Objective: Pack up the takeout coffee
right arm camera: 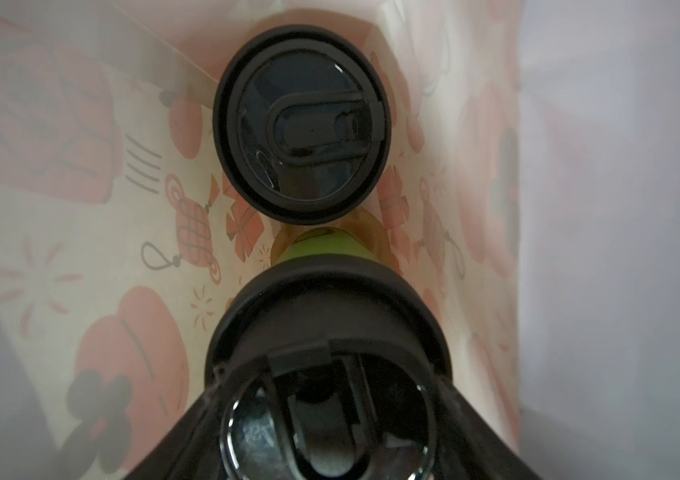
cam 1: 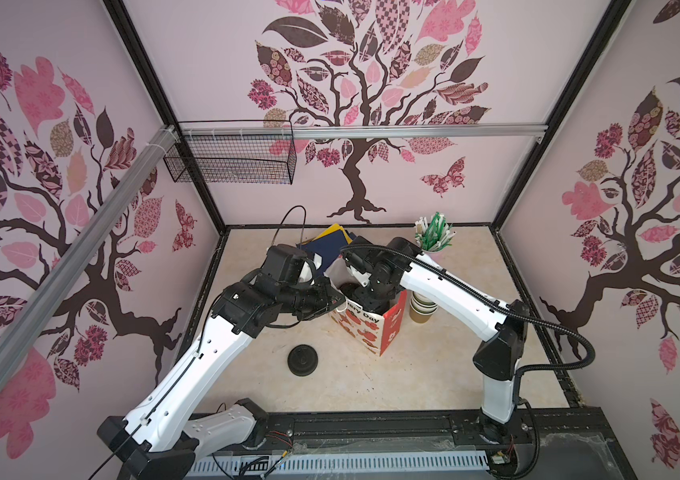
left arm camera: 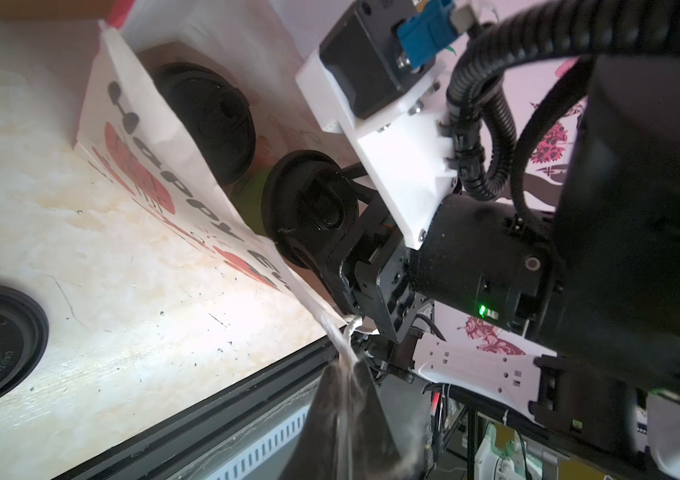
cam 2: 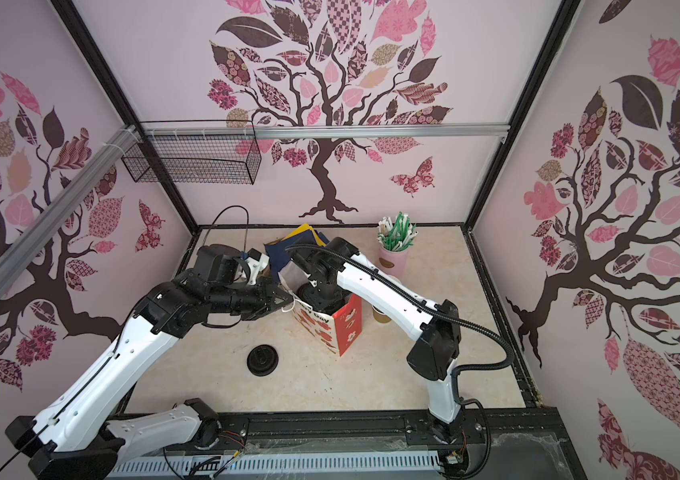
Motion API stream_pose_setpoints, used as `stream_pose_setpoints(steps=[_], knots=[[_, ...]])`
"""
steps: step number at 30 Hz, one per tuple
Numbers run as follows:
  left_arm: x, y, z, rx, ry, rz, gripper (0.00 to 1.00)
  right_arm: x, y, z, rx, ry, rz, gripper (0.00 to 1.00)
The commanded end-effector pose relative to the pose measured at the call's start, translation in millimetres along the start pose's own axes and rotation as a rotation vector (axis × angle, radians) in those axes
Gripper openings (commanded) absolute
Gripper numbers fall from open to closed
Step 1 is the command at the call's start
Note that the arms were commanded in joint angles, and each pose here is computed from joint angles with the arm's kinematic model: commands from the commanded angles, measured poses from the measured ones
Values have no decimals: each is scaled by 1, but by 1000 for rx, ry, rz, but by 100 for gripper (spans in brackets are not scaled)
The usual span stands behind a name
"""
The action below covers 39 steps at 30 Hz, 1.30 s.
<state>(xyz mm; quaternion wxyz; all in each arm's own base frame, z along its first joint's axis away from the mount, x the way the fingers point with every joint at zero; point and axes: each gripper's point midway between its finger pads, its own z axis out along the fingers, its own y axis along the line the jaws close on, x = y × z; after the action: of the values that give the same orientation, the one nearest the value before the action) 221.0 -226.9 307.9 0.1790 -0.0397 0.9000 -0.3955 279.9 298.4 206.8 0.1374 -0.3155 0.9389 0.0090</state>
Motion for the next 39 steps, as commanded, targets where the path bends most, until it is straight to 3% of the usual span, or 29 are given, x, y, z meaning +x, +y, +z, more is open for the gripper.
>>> stream_pose_setpoints(steps=[1, 11, 18, 22, 39], knots=[[0, -2, -8, -16, -2, 40, 5, 10, -4, -34, -14, -41, 24, 68], [-5, 5, -22, -56, -17, 58, 0, 34, 15, -39, -42, 22, 30, 67], [-7, 8, -27, -49, -16, 55, 0, 18, 25, -43, -59, -2, 30, 67], [-2, 10, -22, -32, 7, 44, 0, 6, 17, -42, -2, -25, 53, 69], [4, 12, -13, -2, 32, 30, 0, 11, 13, -22, 51, 27, 119, 69]])
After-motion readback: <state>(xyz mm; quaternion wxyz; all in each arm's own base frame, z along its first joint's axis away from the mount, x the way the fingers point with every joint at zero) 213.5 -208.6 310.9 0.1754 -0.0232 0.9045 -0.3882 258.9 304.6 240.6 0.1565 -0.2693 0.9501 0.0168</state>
